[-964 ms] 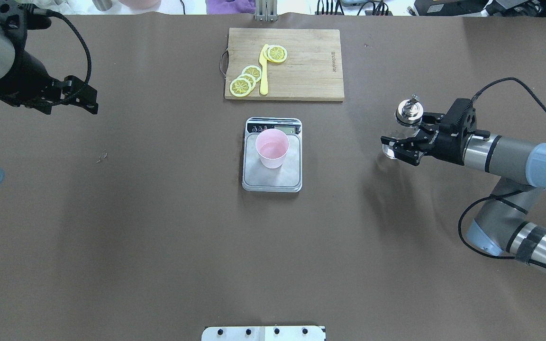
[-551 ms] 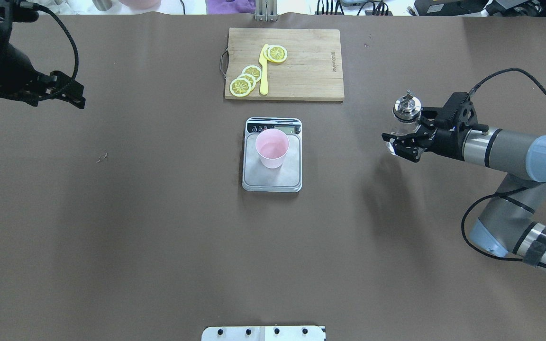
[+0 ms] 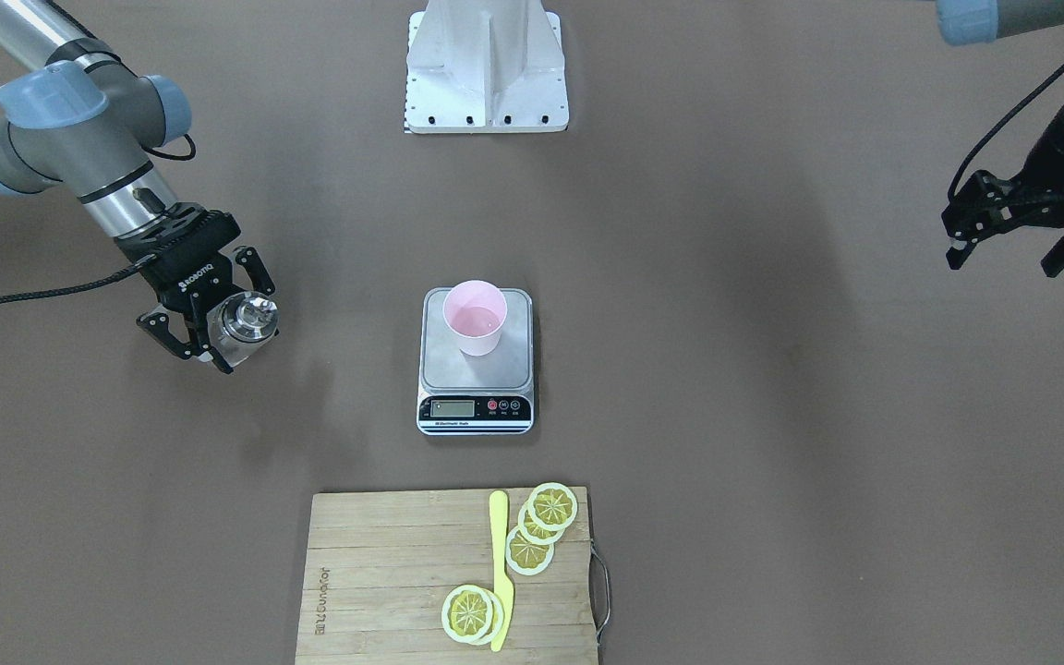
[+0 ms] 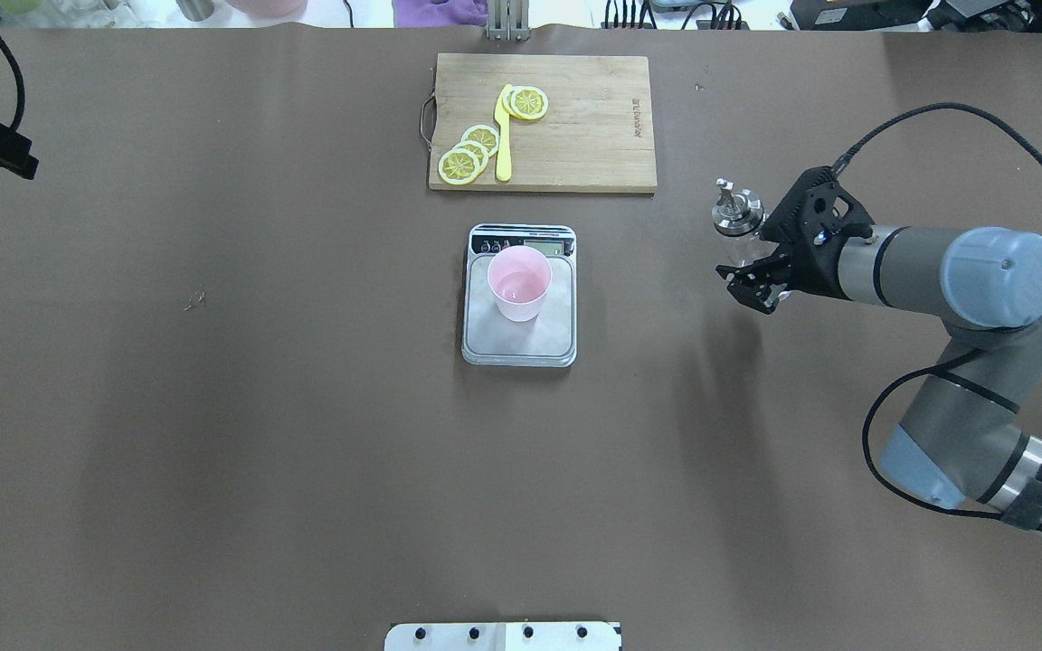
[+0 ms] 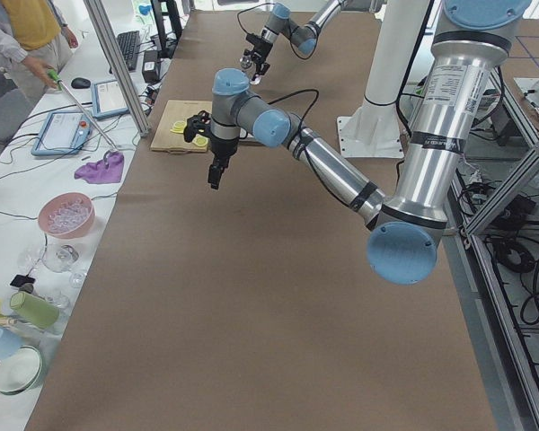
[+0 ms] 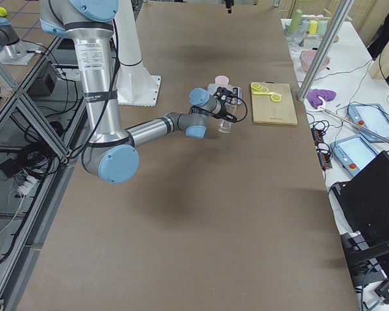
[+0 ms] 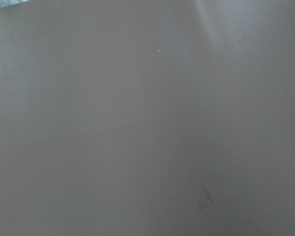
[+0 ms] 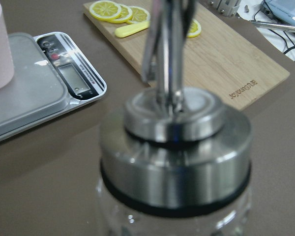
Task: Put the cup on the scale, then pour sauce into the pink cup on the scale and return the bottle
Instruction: 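Carry the bottle with the right gripper to above the pink cup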
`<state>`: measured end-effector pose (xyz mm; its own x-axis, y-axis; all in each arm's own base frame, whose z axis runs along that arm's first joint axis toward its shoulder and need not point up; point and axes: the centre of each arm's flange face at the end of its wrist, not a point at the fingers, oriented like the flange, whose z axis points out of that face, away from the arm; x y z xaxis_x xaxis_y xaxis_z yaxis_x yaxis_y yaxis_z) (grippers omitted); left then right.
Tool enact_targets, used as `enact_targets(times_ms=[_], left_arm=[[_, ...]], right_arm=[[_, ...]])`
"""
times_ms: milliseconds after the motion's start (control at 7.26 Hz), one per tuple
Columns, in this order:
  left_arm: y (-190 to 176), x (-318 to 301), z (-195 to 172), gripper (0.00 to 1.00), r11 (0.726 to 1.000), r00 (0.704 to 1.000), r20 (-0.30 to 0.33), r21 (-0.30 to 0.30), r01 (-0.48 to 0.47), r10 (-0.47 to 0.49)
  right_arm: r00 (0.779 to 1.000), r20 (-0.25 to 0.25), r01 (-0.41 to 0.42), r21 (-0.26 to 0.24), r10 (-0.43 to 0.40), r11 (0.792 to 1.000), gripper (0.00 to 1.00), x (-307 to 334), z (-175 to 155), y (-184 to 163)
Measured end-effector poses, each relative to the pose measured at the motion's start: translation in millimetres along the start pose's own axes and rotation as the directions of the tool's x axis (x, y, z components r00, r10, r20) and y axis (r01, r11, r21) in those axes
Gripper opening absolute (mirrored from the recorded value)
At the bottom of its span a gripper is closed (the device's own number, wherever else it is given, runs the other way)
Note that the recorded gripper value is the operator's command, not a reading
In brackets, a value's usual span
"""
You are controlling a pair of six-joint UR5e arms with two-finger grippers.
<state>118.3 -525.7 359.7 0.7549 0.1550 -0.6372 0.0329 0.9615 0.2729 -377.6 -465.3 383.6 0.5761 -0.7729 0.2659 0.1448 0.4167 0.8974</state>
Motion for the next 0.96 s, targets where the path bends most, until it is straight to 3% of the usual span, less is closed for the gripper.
enact_targets(times_ms=[551,964], left_arm=[[-6,-40,20,0.97,0.997,0.997,0.043,-0.033,0.065,-0.064],[-5,-50,27,0.97,0.996,0.995,0.055,-0.045,0.082,-0.080]], right_arm=[[0.993,0.025,0.119,-0.140,-0.117,0.983,0.00,-53,29,-90],[0.971,0.044,0.240,-0.220,-0.236,0.945,0.00,-59,30,-98]])
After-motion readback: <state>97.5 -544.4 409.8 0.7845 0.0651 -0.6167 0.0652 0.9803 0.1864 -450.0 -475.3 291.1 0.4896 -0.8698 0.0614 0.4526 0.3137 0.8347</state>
